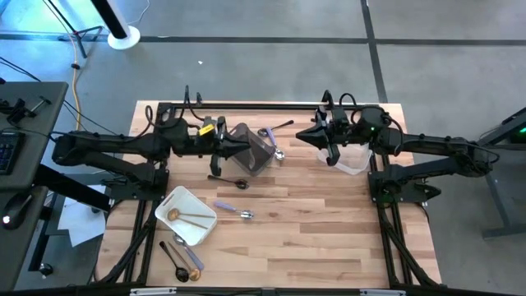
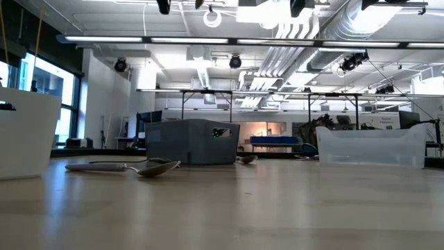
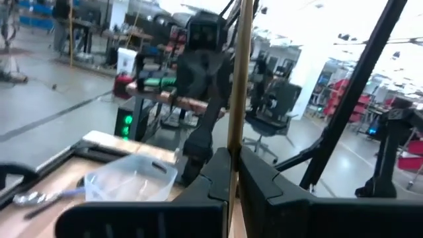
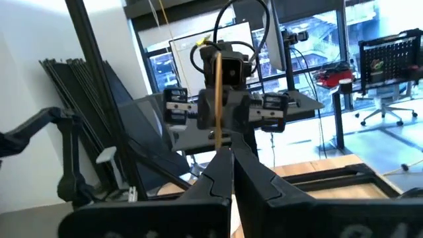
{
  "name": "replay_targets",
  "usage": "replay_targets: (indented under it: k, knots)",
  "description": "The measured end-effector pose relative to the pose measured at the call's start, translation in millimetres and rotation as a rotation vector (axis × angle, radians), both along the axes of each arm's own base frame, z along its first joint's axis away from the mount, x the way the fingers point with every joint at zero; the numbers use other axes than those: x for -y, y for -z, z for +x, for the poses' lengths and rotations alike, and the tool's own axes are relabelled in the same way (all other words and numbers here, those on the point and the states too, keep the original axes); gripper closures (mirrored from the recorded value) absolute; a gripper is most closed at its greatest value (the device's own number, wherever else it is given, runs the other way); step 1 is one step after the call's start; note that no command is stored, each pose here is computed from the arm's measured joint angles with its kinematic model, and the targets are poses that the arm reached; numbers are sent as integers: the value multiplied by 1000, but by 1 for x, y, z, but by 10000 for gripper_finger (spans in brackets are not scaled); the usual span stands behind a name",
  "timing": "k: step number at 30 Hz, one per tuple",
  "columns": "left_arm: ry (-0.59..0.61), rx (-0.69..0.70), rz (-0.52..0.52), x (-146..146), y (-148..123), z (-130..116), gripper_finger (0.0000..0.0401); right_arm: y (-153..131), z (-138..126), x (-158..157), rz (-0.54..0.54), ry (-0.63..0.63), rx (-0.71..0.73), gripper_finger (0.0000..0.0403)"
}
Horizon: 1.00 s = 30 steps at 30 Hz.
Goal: Sort silverware by color (type)
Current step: Put the top gold spoon into the white bin
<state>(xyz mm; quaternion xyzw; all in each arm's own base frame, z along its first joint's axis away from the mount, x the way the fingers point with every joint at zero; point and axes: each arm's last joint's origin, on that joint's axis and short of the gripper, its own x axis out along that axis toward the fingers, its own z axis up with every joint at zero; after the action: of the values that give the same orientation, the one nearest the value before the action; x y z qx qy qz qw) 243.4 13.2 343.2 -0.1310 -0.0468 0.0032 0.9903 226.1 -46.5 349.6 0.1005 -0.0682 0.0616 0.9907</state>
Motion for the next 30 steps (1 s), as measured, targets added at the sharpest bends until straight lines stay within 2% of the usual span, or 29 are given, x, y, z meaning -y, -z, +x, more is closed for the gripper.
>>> replay_targets:
  k: [9,30]
  knots:
    - [-40,3,24,-4,0,0,401,0,0,0,-21,3,1,402]
    - [-34,1,39,-3,-2,0,401,0,0,0,-21,4,-1,402]
